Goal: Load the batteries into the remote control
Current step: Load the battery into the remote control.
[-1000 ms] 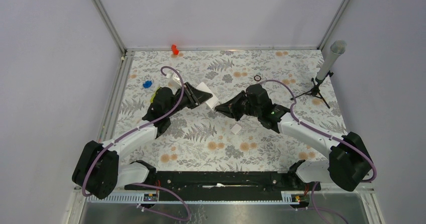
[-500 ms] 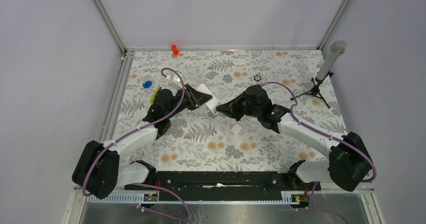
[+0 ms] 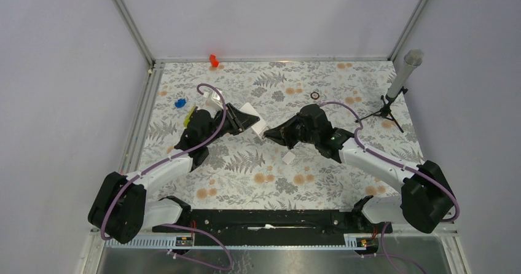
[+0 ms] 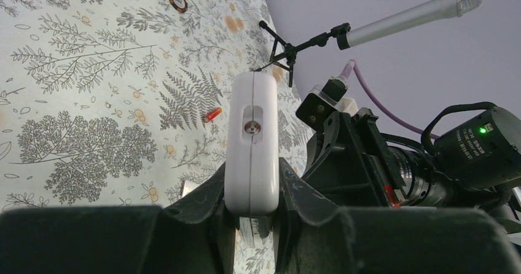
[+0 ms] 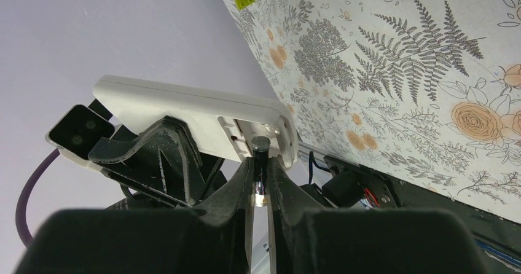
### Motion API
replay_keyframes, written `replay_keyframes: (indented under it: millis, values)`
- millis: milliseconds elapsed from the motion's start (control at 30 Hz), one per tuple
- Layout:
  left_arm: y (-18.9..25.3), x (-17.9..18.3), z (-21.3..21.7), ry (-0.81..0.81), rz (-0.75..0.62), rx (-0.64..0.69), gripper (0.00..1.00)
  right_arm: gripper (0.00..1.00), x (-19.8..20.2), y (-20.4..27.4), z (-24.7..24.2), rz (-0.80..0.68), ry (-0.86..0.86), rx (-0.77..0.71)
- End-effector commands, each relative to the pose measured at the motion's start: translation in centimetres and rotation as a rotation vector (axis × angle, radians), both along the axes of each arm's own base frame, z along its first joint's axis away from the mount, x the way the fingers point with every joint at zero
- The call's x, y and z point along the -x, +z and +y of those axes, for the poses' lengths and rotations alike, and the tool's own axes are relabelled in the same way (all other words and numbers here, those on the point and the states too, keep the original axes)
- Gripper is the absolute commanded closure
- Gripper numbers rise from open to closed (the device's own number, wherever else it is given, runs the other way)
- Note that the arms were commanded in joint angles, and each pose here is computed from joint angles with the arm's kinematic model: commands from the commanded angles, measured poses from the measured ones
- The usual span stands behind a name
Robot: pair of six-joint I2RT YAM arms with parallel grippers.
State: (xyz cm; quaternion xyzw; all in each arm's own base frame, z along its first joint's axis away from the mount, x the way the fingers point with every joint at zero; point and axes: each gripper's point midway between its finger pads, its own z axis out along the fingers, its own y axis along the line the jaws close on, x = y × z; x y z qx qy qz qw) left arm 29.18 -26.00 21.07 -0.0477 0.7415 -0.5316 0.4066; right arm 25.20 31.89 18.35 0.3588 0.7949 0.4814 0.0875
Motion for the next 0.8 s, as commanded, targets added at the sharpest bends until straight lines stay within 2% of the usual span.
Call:
replay_keyframes:
  millis: [0,500,767]
  values:
    - [2.9,-0.2,0.1,0.013,-0.131,0.048,1.00,0.85,0.6,-0.7,0.3,0.043,0.014,0.006]
    - [3.3,-0.1,0.1,0.012,-0.145,0.057,1.00,0.82,0.6,-1.7,0.2,0.079,-0.003,0.016]
    - [3.0,-0.3,0.1,0.017,-0.116,0.042,1.00,0.74,0.5,-2.1,0.2,0.093,-0.010,0.021]
